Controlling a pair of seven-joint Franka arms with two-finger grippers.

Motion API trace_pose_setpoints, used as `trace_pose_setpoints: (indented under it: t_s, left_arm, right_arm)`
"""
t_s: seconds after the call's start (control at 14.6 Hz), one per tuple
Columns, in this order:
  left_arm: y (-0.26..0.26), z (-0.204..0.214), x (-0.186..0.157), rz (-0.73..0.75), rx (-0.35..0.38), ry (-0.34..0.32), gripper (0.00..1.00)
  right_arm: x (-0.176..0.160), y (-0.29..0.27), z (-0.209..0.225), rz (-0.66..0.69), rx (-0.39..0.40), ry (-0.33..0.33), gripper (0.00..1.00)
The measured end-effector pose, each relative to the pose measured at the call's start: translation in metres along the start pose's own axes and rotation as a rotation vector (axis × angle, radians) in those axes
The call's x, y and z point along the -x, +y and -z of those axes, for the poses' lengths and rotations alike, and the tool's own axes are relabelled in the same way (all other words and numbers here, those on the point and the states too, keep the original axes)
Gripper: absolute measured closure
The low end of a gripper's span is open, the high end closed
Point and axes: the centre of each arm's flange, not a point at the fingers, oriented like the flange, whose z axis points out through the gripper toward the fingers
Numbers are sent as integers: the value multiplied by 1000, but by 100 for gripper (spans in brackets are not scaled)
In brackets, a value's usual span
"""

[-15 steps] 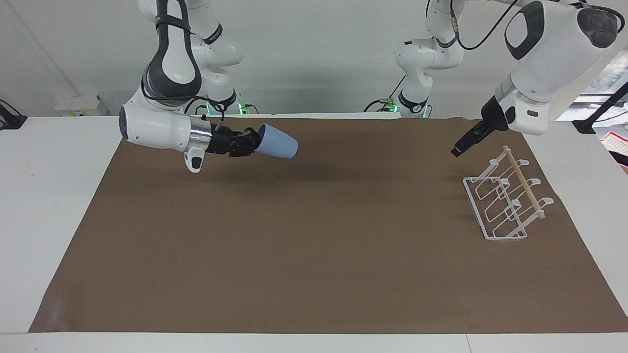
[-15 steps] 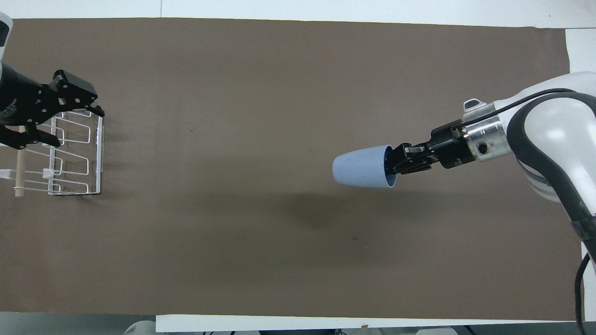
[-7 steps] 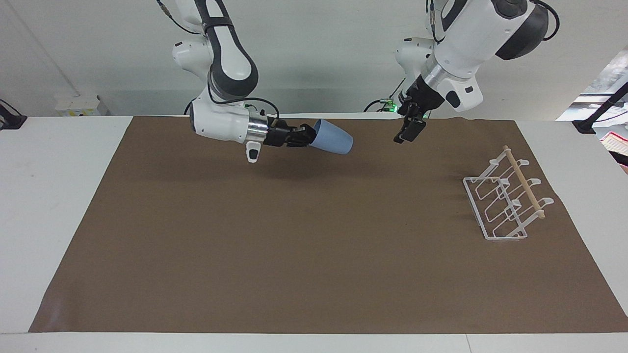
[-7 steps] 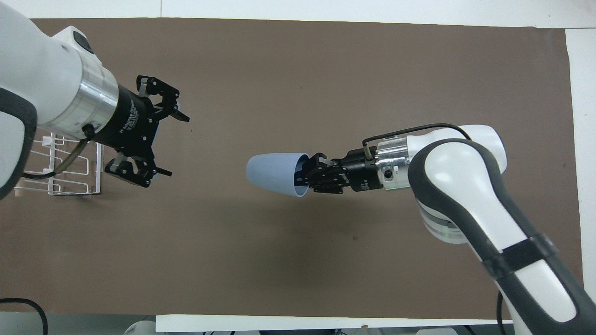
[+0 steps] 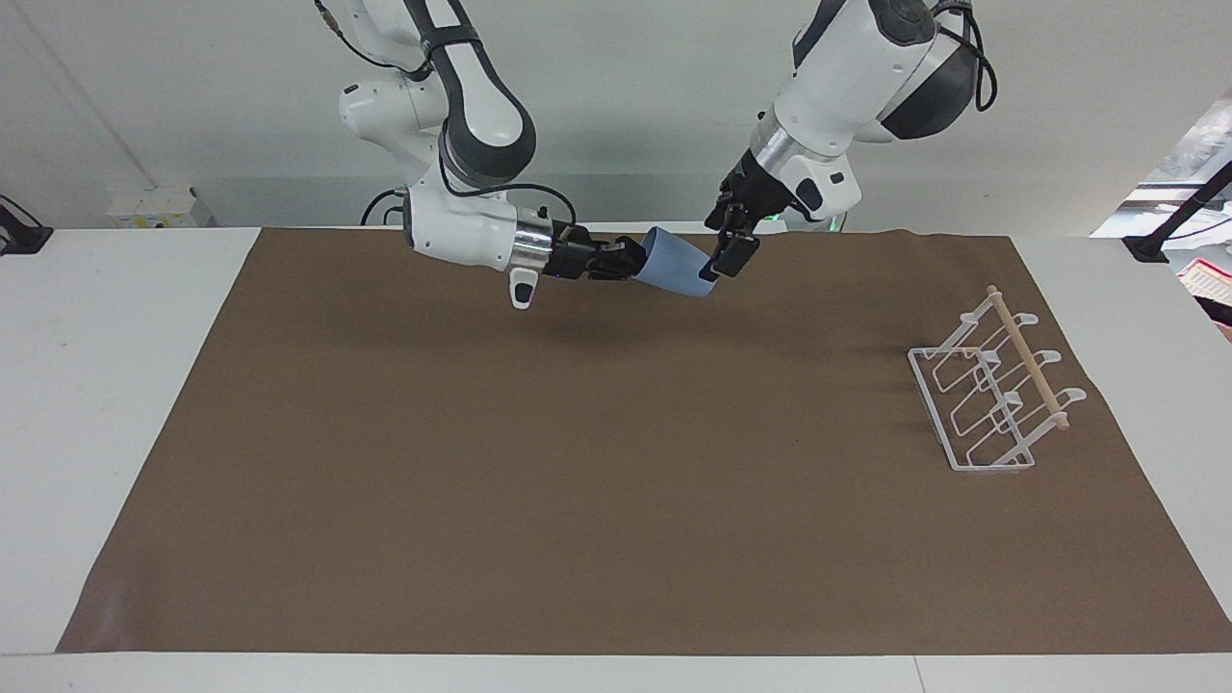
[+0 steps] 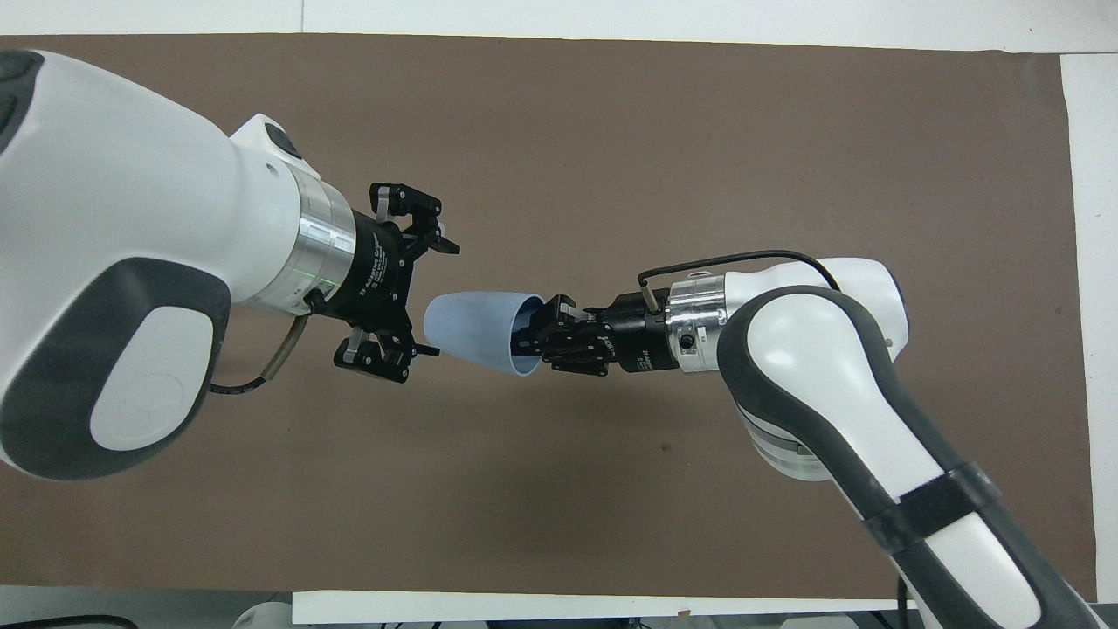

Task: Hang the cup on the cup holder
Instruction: 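Grasp the cup base with the left gripper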

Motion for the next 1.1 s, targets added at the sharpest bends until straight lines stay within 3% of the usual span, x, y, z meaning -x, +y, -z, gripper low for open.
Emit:
trace_pose_setpoints:
  t_s: [0.21,0.55,0.62,0.75,1.1]
  left_arm:
    - [-5,-18,-1,24,-33,-24,0]
    - [4,-61,-11,41,-29,-20,0]
    - [6,-68,-13,40,-36,-18,3]
    - [6,-73,-14,13,-43,-18,23]
    - [6,-73,-14,2,-42,-19,23]
  right_arm:
    - [4,-1,-6,-1,8,5,93]
    - [3,-1,-5,-2,7,8,93]
    - [2,0,-5,-3,7,11,93]
    - [0,2,-3,-8,6,21,93]
    - [0,2,-3,-8,6,21,93]
